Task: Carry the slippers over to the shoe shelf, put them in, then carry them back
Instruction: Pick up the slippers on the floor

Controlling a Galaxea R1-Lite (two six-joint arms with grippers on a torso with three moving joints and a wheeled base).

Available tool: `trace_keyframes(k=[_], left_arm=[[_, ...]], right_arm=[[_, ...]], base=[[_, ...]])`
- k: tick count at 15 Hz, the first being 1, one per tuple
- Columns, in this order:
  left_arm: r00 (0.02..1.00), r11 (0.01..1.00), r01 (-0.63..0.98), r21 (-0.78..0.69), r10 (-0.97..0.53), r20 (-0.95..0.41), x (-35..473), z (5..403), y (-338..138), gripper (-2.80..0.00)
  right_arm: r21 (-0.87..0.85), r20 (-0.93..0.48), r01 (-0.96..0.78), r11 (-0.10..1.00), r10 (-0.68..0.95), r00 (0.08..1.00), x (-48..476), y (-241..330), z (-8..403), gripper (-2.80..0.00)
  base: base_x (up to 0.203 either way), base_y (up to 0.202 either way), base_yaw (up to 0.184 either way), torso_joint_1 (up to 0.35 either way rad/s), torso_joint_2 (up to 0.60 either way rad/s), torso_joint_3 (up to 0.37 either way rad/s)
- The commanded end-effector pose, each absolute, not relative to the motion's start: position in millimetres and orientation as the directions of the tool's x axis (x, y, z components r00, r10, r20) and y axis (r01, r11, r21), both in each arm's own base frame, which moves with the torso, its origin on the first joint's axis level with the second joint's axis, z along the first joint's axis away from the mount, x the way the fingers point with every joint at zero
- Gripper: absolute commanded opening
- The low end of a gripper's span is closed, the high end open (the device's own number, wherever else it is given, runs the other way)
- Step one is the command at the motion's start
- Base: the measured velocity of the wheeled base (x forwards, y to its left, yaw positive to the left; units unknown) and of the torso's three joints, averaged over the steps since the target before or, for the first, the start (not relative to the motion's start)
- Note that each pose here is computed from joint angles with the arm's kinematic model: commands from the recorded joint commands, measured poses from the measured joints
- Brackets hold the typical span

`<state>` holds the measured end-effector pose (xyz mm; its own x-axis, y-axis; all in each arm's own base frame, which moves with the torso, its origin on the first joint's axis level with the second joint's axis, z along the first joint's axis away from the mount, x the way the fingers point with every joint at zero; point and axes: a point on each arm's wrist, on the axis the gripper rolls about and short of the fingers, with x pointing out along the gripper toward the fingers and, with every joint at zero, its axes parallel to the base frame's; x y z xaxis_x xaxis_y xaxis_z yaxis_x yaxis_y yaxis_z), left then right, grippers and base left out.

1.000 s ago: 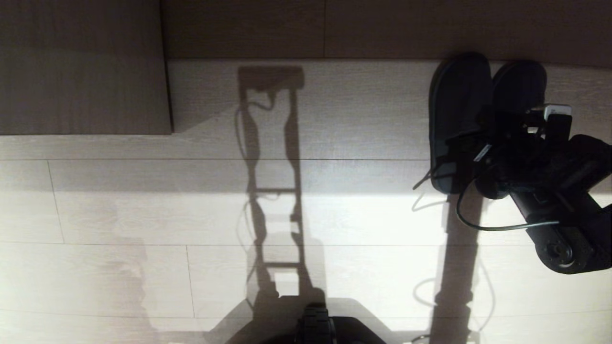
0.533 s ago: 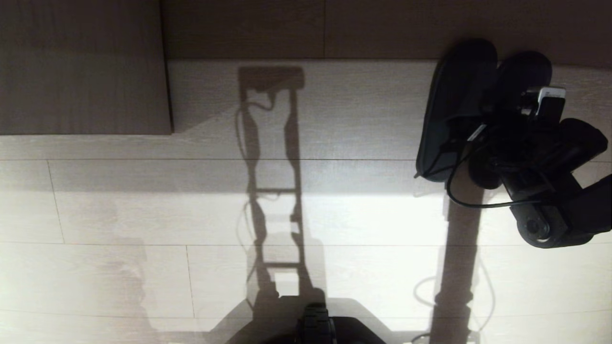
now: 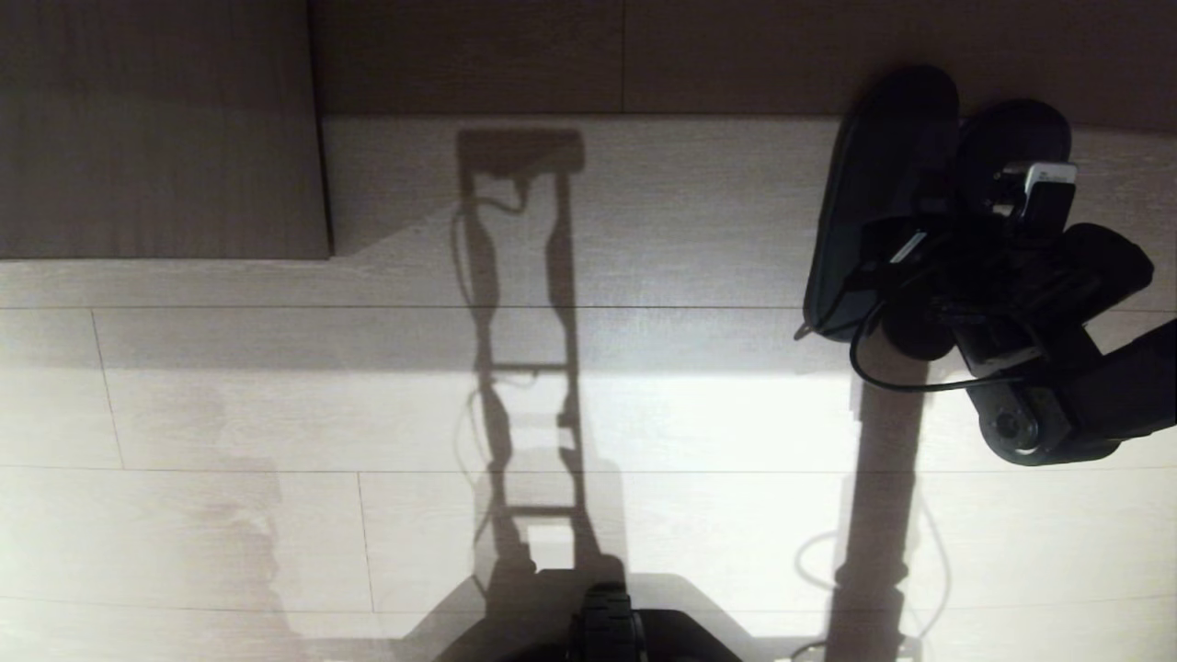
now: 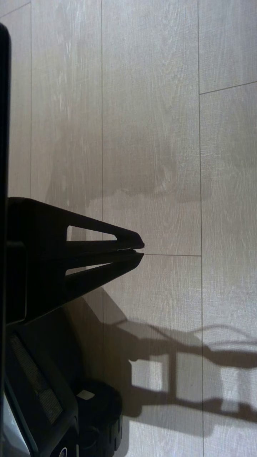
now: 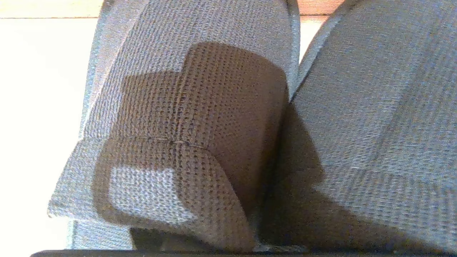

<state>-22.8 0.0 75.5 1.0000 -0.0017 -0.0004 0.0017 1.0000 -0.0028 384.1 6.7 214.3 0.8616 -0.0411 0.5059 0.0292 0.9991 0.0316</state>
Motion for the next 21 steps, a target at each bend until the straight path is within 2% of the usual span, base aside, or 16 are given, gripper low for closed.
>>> trace_keyframes(k=[1, 6, 12, 21], left_arm=[[1.000, 1.000, 0.000, -0.003, 0.000, 0.000, -22.8, 75.5, -0.1, -2.80], [1.000, 1.000, 0.001, -0.002, -0.001, 0.000, -22.8, 75.5, 0.0, -2.80], [1.000, 1.000, 0.002, -0.002, -0.002, 0.000, -22.8, 75.5, 0.0, -2.80], [1.000, 1.000, 0.002, -0.003, -0.002, 0.000, -22.8, 75.5, 0.0, -2.80]], right_arm=[[0.032, 0.505, 0.030, 0.999, -0.042, 0.862, 384.0, 6.9, 213.3, -2.80], [0.015, 0.515, -0.027, 1.000, 0.016, 0.857, 330.6, 7.6, 240.6, -2.80], [-0.021, 0.392, -0.184, 0.983, 0.177, 0.903, 254.9, 9.4, 242.5, -2.80], [-0.016, 0.338, -0.202, 0.979, 0.196, 0.921, 155.5, 8.3, 244.3, -2.80]], base=[[0.000, 0.000, 0.000, 0.000, 0.00, 0.000], [0.000, 0.000, 0.000, 0.000, 0.00, 0.000], [0.000, 0.000, 0.000, 0.000, 0.00, 0.000], [0.000, 0.000, 0.000, 0.000, 0.00, 0.000]])
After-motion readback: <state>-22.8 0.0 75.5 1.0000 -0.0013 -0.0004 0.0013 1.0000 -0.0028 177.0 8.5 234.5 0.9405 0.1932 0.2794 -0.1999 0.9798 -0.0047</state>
